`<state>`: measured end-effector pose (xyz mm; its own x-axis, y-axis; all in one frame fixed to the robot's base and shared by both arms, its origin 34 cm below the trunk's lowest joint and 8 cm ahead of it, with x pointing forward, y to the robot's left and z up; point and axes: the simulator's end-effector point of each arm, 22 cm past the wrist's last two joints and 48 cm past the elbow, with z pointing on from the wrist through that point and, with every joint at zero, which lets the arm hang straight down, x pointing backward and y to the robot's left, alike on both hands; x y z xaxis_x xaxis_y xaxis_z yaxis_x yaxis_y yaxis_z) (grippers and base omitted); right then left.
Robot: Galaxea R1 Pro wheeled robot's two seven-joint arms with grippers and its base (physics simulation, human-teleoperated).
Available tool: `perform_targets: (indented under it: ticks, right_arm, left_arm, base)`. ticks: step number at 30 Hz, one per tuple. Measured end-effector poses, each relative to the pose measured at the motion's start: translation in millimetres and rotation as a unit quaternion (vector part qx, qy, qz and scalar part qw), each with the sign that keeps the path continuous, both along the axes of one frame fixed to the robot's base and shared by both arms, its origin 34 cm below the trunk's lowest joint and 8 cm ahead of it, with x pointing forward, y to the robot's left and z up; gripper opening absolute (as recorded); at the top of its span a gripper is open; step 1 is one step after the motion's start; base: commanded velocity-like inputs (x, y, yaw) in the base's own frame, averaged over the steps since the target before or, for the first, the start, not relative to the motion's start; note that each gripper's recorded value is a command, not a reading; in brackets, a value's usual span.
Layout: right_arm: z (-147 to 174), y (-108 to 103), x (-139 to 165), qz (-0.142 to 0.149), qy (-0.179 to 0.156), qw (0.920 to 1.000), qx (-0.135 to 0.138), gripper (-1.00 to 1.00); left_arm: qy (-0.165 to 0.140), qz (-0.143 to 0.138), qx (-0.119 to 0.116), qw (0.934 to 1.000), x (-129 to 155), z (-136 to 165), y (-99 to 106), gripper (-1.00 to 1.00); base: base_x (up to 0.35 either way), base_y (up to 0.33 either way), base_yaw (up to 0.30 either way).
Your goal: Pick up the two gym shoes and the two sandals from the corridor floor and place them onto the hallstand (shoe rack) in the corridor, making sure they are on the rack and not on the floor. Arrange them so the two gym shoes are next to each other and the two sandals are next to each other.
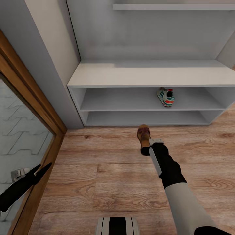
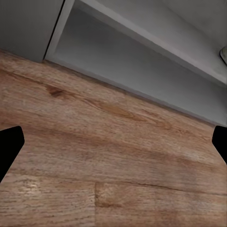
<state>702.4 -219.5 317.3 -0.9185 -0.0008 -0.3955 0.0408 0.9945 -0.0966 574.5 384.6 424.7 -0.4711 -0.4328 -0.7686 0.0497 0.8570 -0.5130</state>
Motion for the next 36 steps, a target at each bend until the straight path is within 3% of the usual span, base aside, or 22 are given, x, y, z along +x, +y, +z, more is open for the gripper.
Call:
perform_targets:
  ticks: [8,31,36]
  right_arm:
    - [-0.6,0.8,0.0,-0.001,0.001,1.0000,0.004,-1.00]
    - [-15.9,0.1,-4.8,0.000,0.012,0.9999,0.001,-1.00]
    - [-9.9,-0.5,1.5,-0.002,0.000,1.0000,0.002,-1.00]
  left_arm:
    - [0.001,0.000,0.000,1.0000,-0.2,-0.8,-0.2,1.00]
    - [0.020,-0.030,-0.007,0.9993,1.1,-19.7,-25.4,1.00]
    - [0.026,-0.061,-0.016,0.9977,3.4,-26.3,-51.9,1.00]
  base:
    - [0.000,0.000,0.052]
    - [0.000,0.000,0.199]
    - [0.000,0.000,0.202]
